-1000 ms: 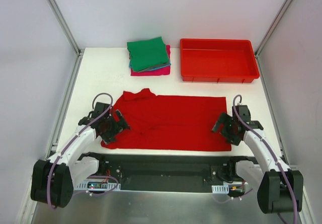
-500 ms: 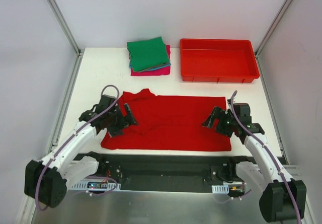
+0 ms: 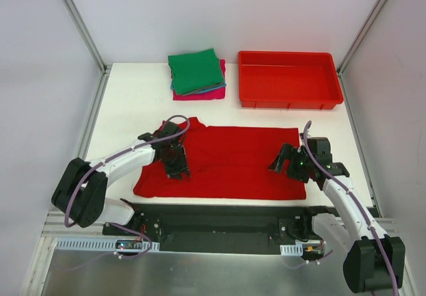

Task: Fold and stack the t-shirts
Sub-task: Fold the flattened tshirt in 1/3 of the way

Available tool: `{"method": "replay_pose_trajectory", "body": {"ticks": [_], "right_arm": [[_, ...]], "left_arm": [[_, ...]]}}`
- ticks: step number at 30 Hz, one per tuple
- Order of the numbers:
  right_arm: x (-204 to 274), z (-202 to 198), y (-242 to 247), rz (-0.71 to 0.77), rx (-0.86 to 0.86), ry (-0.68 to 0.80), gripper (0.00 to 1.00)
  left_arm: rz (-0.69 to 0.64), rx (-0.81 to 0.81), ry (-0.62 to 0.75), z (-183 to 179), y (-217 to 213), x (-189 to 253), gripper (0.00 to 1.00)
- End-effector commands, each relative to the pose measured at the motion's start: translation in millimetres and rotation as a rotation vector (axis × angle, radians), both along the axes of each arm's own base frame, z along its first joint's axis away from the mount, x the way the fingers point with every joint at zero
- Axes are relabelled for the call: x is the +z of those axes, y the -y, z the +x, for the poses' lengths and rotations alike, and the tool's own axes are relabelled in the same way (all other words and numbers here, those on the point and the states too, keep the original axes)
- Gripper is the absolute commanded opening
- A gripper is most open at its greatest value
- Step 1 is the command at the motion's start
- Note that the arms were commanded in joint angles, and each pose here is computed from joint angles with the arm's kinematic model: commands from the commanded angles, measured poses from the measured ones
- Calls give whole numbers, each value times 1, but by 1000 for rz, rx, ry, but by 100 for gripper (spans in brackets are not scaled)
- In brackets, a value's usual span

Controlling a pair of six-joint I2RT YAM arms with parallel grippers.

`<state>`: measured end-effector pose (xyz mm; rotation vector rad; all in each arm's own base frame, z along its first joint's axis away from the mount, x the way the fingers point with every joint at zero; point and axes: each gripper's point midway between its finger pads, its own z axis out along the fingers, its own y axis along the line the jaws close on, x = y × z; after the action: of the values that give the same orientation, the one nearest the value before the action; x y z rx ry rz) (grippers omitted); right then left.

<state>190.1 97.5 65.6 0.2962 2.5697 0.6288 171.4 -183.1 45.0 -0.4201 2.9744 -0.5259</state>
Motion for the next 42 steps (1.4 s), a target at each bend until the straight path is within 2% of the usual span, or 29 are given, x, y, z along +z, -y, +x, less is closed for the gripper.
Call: {"method": "replay_pose_trajectory", "body": {"ticks": [1,8,9,11,21,27,32,35,37,38,42], "right_arm": [[-5,-3,5,-36,17,-6,96],[-6,-2,7,-56,20,5,96],[-6,-1,8,-61,18,7,96],[-6,0,11,-73,13,10,96],[-9,3,16,-93,-9,11,96],[-16,8,21,-105,-28,10,96],[-19,10,18,-80,-18,-7,96],[-21,9,17,-73,-17,-12,96],[-21,9,18,-74,-20,-10,96],[-21,9,19,-74,-22,-10,96],[-21,10,19,-73,-23,-5,96]], "left_arm": [[-4,-37,34,14,14,7,32],[40,-51,29,22,14,-2,22],[47,-55,33,24,14,-3,17],[57,-70,37,26,14,-4,0],[72,-261,147,63,28,7,0],[12,-443,184,84,53,10,0],[-88,-571,206,93,77,17,0],[-49,-582,237,101,74,17,0],[1,-578,260,109,68,16,6],[11,-578,266,112,67,17,13],[26,-549,278,119,68,29,53]]}}
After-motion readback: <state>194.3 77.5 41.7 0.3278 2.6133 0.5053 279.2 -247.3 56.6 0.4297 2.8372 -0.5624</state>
